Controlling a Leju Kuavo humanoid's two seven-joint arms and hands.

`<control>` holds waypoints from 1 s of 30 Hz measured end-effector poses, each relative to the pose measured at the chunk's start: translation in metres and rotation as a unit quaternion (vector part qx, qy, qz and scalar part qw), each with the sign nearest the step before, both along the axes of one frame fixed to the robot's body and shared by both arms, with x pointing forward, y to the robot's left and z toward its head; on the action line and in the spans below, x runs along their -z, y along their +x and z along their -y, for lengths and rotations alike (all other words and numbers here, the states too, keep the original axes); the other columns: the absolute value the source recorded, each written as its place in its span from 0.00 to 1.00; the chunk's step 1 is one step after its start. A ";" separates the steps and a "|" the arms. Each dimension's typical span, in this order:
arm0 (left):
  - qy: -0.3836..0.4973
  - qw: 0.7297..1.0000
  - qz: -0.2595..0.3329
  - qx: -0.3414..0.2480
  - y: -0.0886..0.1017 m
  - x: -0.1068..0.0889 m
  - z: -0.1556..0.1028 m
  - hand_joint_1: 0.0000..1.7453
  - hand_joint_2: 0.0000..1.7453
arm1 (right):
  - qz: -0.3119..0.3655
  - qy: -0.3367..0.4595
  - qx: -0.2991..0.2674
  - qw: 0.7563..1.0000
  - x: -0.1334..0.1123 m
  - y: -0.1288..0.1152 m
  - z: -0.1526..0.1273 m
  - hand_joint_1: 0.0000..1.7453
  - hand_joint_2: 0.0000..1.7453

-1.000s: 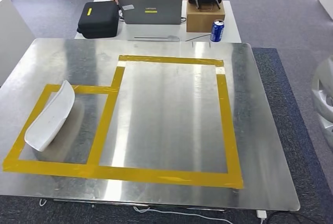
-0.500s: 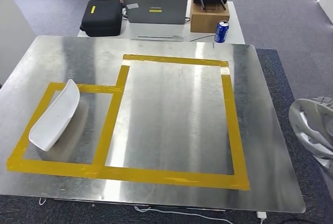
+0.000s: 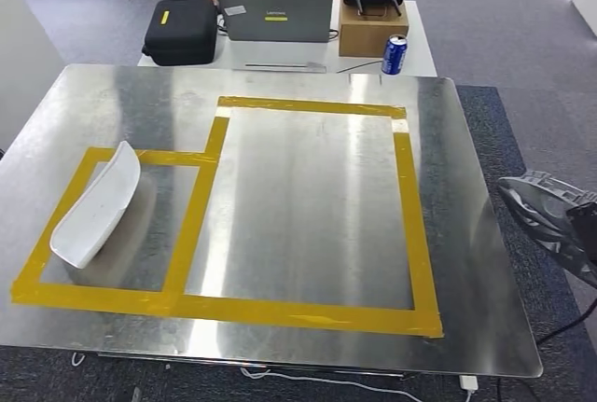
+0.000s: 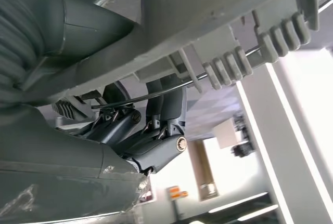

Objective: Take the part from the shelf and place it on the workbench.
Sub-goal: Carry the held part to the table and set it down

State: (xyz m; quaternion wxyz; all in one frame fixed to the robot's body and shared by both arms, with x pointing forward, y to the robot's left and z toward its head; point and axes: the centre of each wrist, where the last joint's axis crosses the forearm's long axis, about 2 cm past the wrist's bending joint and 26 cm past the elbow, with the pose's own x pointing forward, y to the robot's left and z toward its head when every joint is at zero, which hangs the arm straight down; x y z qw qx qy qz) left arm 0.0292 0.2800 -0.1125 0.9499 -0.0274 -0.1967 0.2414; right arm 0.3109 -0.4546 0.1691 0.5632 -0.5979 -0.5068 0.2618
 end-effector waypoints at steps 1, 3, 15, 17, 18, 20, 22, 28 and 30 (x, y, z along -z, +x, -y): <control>0.000 1.000 0.000 0.001 0.000 0.000 0.000 0.00 1.00 | -0.008 -0.011 -0.008 1.000 -0.001 0.009 -0.004 1.00 1.00; 0.000 1.000 0.000 0.005 -0.001 0.000 -0.001 0.00 1.00 | -0.025 -0.039 -0.024 0.999 -0.004 0.029 -0.014 1.00 1.00; -0.007 0.999 0.001 0.037 0.011 -0.001 -0.004 0.00 1.00 | -0.010 -0.171 -0.197 0.965 -0.037 0.125 -0.162 1.00 1.00; -0.009 0.999 0.002 0.043 0.012 -0.001 -0.005 0.00 1.00 | -0.012 -0.179 -0.225 0.958 -0.040 0.130 -0.191 1.00 1.00; -0.009 0.999 0.004 0.046 0.013 -0.001 -0.006 0.00 1.00 | -0.013 -0.181 -0.237 0.954 -0.042 0.131 -0.204 1.00 1.00; -0.010 0.999 0.008 0.051 0.013 -0.001 -0.007 0.00 1.00 | -0.014 -0.184 -0.259 0.948 -0.046 0.134 -0.227 1.00 1.00; -0.009 0.998 0.013 0.054 0.013 -0.001 -0.007 0.00 1.00 | -0.016 -0.187 -0.277 0.942 -0.048 0.135 -0.246 1.00 1.00; -0.006 0.998 0.015 0.059 0.014 -0.001 -0.008 0.00 1.00 | -0.024 -0.196 -0.308 0.931 -0.047 0.132 -0.278 1.00 1.00; -0.005 0.998 0.012 0.060 0.014 -0.001 -0.009 0.00 1.00 | -0.026 -0.198 -0.315 0.928 -0.046 0.132 -0.284 1.00 1.00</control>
